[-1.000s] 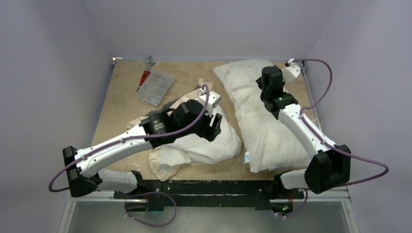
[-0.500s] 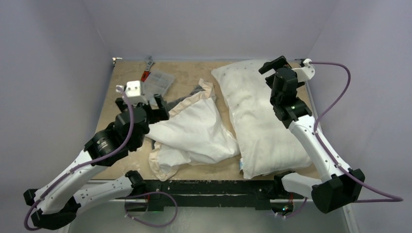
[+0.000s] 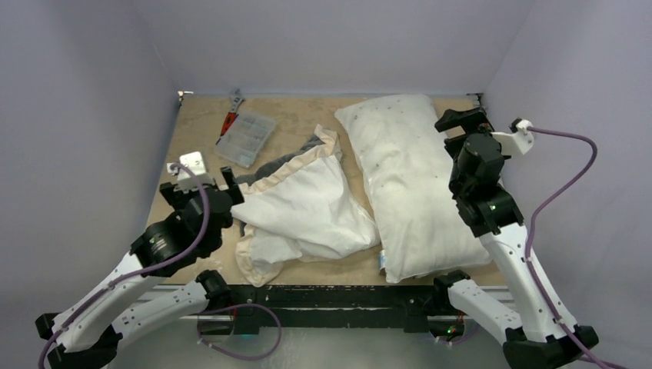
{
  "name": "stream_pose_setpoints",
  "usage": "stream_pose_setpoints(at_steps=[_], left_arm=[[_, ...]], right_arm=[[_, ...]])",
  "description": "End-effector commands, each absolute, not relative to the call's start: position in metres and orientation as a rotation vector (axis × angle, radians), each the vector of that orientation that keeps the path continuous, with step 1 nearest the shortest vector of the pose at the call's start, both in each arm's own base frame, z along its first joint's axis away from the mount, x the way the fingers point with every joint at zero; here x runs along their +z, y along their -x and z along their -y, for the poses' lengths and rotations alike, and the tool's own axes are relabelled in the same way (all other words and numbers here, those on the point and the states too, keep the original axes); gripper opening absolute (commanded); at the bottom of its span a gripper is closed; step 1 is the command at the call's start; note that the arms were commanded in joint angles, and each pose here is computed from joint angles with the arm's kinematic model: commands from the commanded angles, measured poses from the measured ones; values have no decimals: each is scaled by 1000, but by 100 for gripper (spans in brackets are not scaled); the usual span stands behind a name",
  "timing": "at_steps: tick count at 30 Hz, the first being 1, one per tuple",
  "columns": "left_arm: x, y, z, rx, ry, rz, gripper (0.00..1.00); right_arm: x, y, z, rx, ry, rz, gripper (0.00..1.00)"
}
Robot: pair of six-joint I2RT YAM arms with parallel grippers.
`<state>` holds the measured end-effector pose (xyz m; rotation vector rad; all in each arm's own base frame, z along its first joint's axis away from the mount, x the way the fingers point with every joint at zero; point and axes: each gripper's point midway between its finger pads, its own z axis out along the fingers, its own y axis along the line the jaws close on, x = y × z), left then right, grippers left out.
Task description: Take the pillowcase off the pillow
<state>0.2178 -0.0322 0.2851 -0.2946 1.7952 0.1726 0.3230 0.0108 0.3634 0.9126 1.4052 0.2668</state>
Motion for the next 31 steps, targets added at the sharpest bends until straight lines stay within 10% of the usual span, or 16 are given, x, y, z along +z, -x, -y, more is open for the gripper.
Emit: stream_pose_setpoints(at_steps=[1,31], left_arm=[[307,-197,-13,209,472,-1665,99],[317,-147,-82,-7,774,-1427,99]], right_arm=[[372,-307,4,263,-988,-1325,99],[370,-304,5,291,-1004,-1304,99]])
